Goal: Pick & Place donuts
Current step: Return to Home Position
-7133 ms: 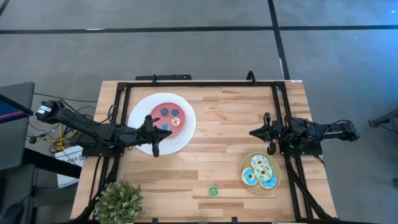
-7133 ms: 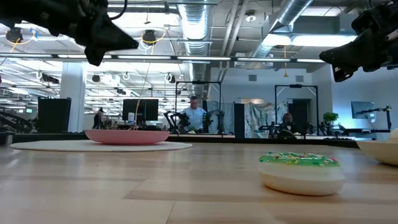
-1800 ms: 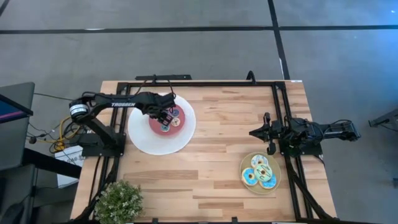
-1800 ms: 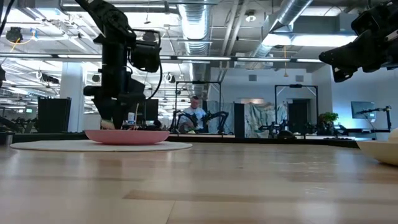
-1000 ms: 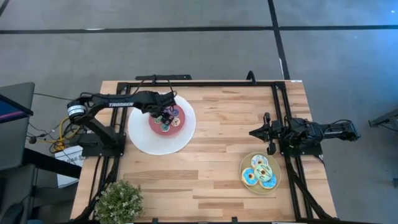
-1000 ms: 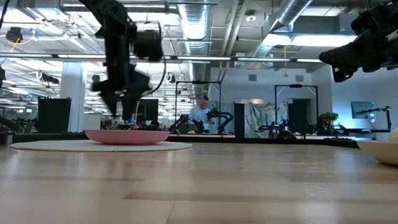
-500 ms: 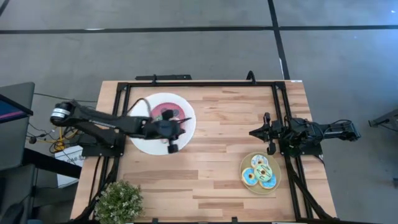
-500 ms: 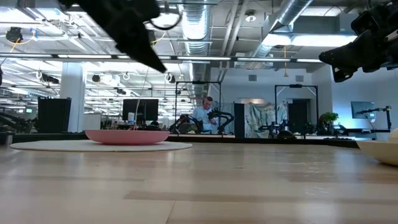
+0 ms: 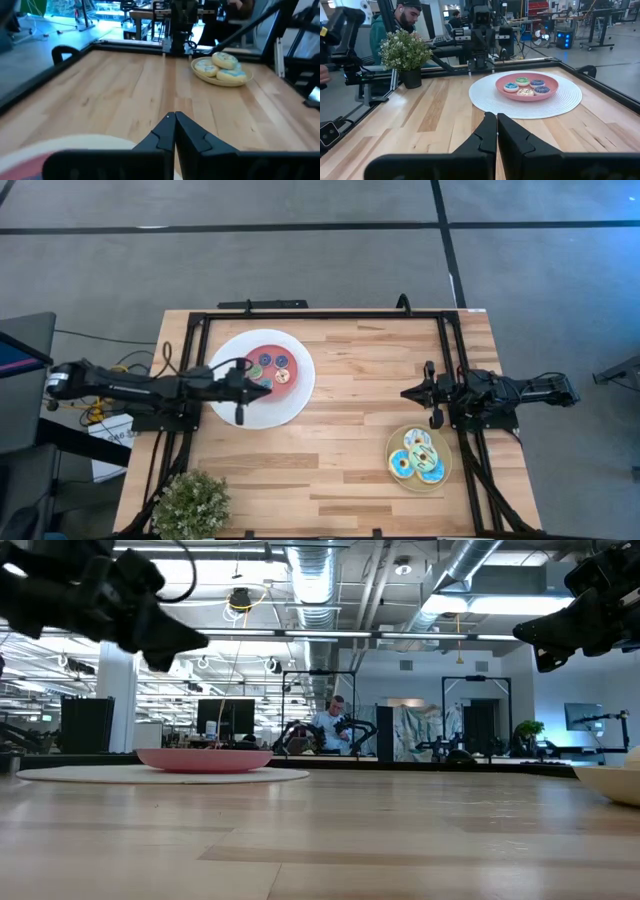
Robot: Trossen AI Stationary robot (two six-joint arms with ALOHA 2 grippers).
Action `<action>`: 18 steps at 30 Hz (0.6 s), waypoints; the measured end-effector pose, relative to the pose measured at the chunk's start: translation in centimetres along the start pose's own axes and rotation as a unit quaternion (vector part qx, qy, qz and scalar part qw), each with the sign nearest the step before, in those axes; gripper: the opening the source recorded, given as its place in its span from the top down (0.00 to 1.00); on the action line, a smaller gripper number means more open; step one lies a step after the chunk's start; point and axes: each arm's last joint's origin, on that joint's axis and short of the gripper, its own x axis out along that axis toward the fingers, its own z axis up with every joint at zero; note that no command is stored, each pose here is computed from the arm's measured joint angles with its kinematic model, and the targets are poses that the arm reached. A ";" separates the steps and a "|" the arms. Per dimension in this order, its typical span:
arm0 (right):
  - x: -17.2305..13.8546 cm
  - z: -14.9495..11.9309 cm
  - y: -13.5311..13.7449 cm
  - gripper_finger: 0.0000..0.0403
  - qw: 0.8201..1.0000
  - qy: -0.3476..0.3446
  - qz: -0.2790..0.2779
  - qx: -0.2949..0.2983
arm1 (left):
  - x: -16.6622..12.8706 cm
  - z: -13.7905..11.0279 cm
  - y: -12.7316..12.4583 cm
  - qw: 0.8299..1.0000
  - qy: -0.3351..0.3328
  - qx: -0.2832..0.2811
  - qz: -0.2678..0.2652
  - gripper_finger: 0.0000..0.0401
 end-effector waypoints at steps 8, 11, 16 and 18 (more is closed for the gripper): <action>0.0 0.0 0.0 0.99 1.000 0.000 0.000 0.000 | -2.6 -2.1 -0.2 0.999 -0.025 -0.034 0.004 1.00; 0.0 0.0 0.0 0.99 1.000 0.000 0.000 0.000 | -3.2 -2.3 -0.3 0.998 -0.046 -0.040 -0.006 1.00; 0.0 0.0 0.0 0.99 1.000 0.000 0.000 0.000 | -4.2 -2.5 -0.3 0.998 -0.058 -0.025 -0.011 1.00; 0.0 0.0 0.0 0.99 1.000 0.000 0.000 0.000 | -4.5 -2.4 -0.3 0.998 -0.063 -0.015 -0.017 1.00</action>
